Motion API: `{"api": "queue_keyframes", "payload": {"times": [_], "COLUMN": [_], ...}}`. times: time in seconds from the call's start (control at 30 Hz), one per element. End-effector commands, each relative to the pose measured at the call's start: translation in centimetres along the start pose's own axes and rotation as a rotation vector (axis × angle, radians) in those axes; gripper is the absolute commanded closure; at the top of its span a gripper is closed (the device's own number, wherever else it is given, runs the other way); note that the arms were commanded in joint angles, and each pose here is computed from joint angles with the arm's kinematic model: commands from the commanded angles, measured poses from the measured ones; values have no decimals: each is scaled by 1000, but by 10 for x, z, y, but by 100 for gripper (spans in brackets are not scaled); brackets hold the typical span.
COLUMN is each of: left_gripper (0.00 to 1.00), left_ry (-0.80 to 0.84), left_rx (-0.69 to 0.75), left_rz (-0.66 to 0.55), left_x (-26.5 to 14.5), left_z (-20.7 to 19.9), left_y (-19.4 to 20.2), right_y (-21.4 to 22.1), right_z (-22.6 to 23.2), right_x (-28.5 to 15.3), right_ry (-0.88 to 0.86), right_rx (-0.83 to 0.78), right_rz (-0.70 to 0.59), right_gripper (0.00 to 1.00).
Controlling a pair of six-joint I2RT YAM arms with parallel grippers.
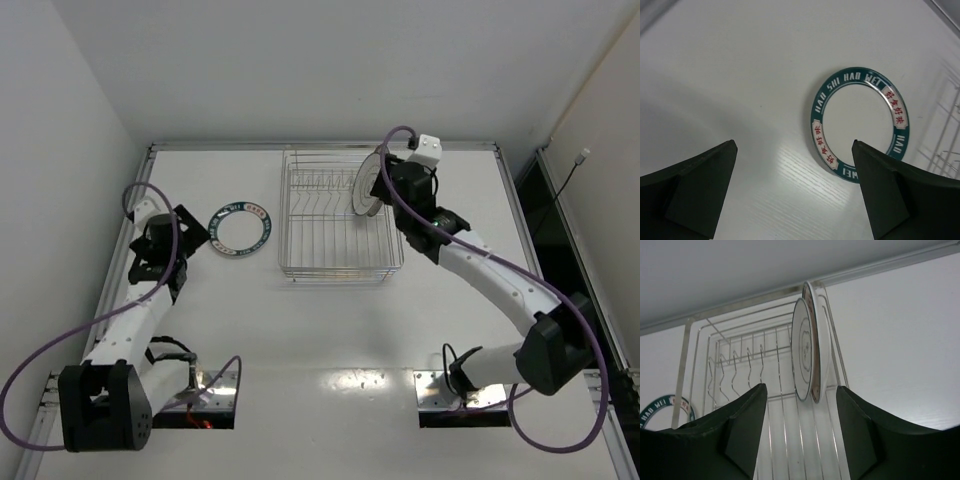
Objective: Load the plates into the dish rack
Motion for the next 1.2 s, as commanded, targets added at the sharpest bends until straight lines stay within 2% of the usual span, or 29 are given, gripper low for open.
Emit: {"api": "queue_keyframes", "payload": {"times": [0.0, 0.03, 0.1, 0.13, 0.17, 0.2, 0.3, 0.37, 0.53, 0.63, 0.67, 0.73, 0.83, 0.87, 0.9, 1.0, 1.03, 1.17], "left_gripper": [0, 0, 0, 2, 2, 2, 2, 7, 12, 28, 39, 44, 61, 86, 99, 100, 100, 100], "left_ry": [196, 267, 328, 456, 475, 456, 439, 449, 473, 500, 514, 509, 494, 470, 468, 435, 388, 462], "left_rx": [-131, -162, -276, -297, -326, -377, -408, -423, -441, -474, -482, -486, -495, -511, -518, -516, -519, -467], "left_rz": [103, 159, 183, 192, 210, 266, 347, 404, 416, 453, 491, 539, 554, 552, 552, 539, 569, 441], "left_x": [14, 15, 30, 30, 33, 42, 57, 66, 80, 97, 100, 111, 114, 116, 118, 119, 116, 92], "left_z": [-6, -8, 3, -6, -4, -1, 5, 8, 0, -7, -9, -9, -2, 5, 6, 8, 10, -12], "left_y": [2, 7, 14, 12, 15, 28, 45, 55, 67, 68, 71, 78, 77, 74, 71, 50, 50, -2], "right_y": [-21, -22, -19, -21, -14, -11, -4, 2, 6, 13, 10, 12, 10, 9, 5, -1, -3, -23], "right_z": [-1, -10, -12, -17, -20, -22, -34, -45, -62, -67, -64, -71, -81, -85, -88, -90, -88, -75], "right_x": [7, 10, 15, 20, 25, 31, 41, 49, 54, 58, 57, 57, 53, 54, 52, 46, 45, 38], "right_ry": [-82, -81, -136, -162, -168, -174, -193, -194, -210, -226, -241, -240, -236, -225, -229, -254, -265, -368], "right_rx": [22, 34, 57, 96, 102, 111, 145, 169, 224, 251, 267, 297, 318, 321, 324, 317, 316, 285], "right_rz": [-77, -85, -77, -82, -63, -54, -24, -1, 8, 24, 16, 20, 14, 10, -2, -10, -4, -8], "right_gripper": [45, 45, 45, 45, 45, 44, 44, 44, 44, 44, 44, 44, 44, 44, 44, 44, 44, 44]}}
Point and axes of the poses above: each gripper's point midway between its finger pads, its own x axis out along the fingers, its own z axis along the line the jaws close on, y = z × x, the point moved 8 cm from there along -x, back along the fingers, and after that the axes turned 8 degrees about -x, right-handed, at the moved point
